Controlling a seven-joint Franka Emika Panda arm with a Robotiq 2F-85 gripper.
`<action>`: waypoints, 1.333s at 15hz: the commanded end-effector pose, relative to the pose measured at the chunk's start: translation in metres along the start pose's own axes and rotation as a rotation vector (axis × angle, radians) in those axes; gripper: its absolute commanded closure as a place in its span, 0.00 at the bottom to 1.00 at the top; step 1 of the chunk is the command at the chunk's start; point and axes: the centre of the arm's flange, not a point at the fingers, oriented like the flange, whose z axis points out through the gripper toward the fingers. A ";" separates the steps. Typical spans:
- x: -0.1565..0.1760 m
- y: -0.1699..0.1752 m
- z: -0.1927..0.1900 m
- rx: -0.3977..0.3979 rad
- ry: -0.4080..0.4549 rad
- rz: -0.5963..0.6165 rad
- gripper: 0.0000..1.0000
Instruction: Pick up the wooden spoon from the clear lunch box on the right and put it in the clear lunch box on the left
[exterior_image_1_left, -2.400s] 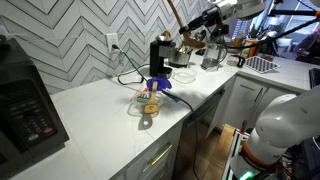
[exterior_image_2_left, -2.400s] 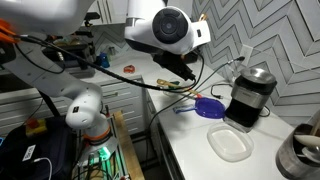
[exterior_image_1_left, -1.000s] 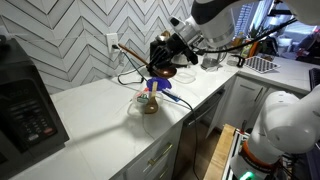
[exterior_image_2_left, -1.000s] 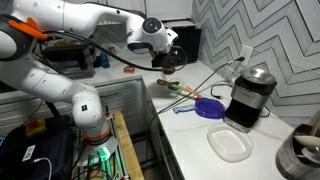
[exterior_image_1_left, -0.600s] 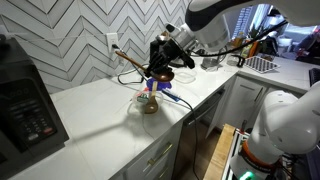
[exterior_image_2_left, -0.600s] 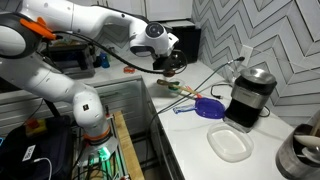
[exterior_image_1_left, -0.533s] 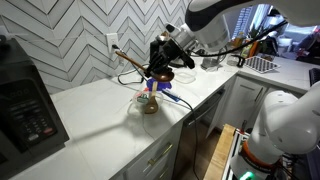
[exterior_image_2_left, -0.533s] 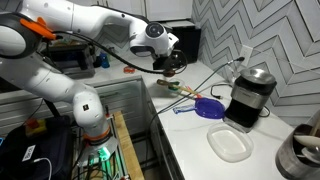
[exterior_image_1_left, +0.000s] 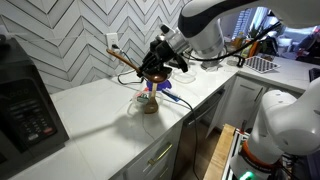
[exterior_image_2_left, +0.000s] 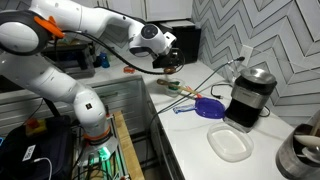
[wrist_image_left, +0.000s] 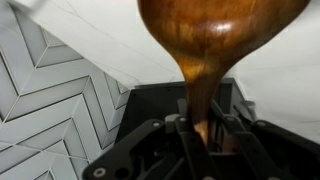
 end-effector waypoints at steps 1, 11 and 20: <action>0.006 -0.008 0.034 -0.044 -0.005 -0.001 0.94; -0.009 0.008 0.108 0.006 -0.002 -0.069 0.94; -0.047 0.027 0.154 0.079 0.063 0.111 0.94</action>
